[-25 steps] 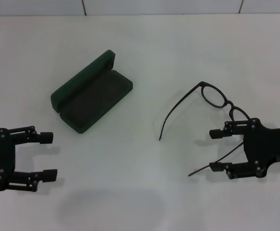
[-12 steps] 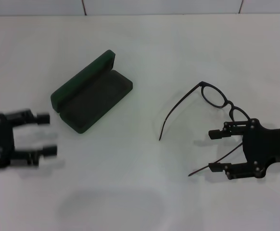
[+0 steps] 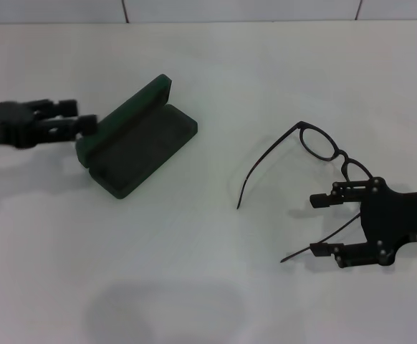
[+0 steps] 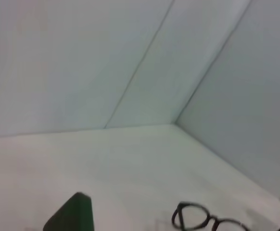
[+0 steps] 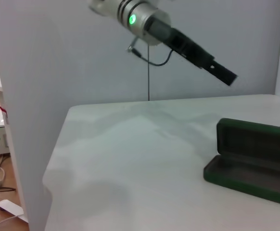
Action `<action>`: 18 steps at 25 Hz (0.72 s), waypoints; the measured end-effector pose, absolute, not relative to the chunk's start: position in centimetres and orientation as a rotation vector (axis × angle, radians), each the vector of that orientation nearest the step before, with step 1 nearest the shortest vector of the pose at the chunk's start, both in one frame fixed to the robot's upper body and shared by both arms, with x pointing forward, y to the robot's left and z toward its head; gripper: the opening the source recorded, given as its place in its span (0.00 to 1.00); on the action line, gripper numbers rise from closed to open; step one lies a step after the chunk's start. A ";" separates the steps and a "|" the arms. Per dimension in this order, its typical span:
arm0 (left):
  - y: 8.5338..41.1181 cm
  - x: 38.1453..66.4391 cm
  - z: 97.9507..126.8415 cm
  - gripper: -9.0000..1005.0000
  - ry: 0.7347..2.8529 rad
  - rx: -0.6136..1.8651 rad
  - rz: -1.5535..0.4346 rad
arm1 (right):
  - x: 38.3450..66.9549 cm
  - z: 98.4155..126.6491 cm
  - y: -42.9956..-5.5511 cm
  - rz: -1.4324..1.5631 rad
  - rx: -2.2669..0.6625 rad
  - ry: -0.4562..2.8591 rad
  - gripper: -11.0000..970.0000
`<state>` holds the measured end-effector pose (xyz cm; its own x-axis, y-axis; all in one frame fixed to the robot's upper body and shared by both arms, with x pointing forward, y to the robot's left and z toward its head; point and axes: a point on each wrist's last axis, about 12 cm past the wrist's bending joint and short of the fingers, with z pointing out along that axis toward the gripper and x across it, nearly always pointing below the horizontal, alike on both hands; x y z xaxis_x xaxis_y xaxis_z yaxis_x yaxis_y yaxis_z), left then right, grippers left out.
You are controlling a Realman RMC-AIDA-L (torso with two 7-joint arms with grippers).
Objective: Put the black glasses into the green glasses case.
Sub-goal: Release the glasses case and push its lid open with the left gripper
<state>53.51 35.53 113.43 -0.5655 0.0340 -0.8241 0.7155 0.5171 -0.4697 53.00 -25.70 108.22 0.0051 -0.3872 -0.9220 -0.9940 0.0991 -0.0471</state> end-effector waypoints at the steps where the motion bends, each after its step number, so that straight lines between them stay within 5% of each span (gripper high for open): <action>1: 35.3 53.9 113.7 0.87 1.983 0.625 -1.077 | 53.0 108.2 -25.7 0.891 -1.419 1.523 0.72; 18: 29.0 60.8 117.9 0.87 2.347 0.791 -0.595 | 53.4 108.3 -25.4 0.877 -1.420 1.522 0.72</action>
<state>60.81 29.00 117.88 -0.6520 0.3924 -0.6487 0.6542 0.7237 -0.2198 53.39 -25.39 108.27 0.0110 -0.3924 -0.9197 -0.9925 0.1074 -0.0577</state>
